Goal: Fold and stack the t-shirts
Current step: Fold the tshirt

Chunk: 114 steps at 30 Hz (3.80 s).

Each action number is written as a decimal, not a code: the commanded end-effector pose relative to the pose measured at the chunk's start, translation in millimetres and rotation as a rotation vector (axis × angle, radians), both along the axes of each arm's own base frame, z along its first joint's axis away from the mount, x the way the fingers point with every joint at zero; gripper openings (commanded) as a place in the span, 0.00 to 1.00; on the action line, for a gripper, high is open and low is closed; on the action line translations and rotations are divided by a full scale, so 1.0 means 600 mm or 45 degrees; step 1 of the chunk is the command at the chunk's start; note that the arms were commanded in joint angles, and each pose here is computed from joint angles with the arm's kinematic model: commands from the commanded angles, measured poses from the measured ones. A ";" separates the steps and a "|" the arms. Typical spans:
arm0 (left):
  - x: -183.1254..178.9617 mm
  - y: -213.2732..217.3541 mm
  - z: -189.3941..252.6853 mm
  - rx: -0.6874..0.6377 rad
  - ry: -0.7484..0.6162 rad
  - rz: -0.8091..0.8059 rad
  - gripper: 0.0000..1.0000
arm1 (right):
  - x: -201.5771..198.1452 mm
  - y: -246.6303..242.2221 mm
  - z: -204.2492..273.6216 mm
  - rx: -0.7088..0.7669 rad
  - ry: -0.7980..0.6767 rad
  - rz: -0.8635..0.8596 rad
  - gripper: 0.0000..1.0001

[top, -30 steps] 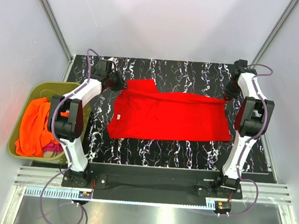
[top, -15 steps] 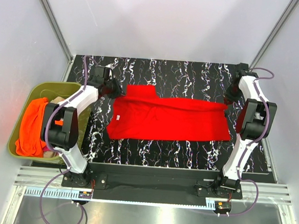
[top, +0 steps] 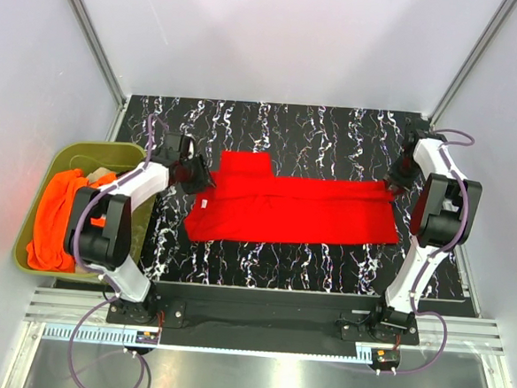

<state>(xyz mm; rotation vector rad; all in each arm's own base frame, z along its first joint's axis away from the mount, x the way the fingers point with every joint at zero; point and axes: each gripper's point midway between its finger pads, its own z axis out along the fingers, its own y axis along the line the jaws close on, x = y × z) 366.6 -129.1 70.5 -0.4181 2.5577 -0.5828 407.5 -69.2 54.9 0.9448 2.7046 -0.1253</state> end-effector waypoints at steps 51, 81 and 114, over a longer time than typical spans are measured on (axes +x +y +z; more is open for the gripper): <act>0.305 -0.063 0.060 0.039 -0.268 -0.178 0.00 | 0.026 0.096 0.100 0.427 -0.227 0.032 0.80; -0.052 -0.132 0.220 -0.148 -0.429 -0.503 0.00 | -0.017 0.129 0.077 0.554 -0.181 -0.022 0.81; -0.273 -0.043 0.079 -0.101 -0.076 -0.387 0.00 | -0.073 0.062 0.028 0.440 -0.091 -0.170 0.70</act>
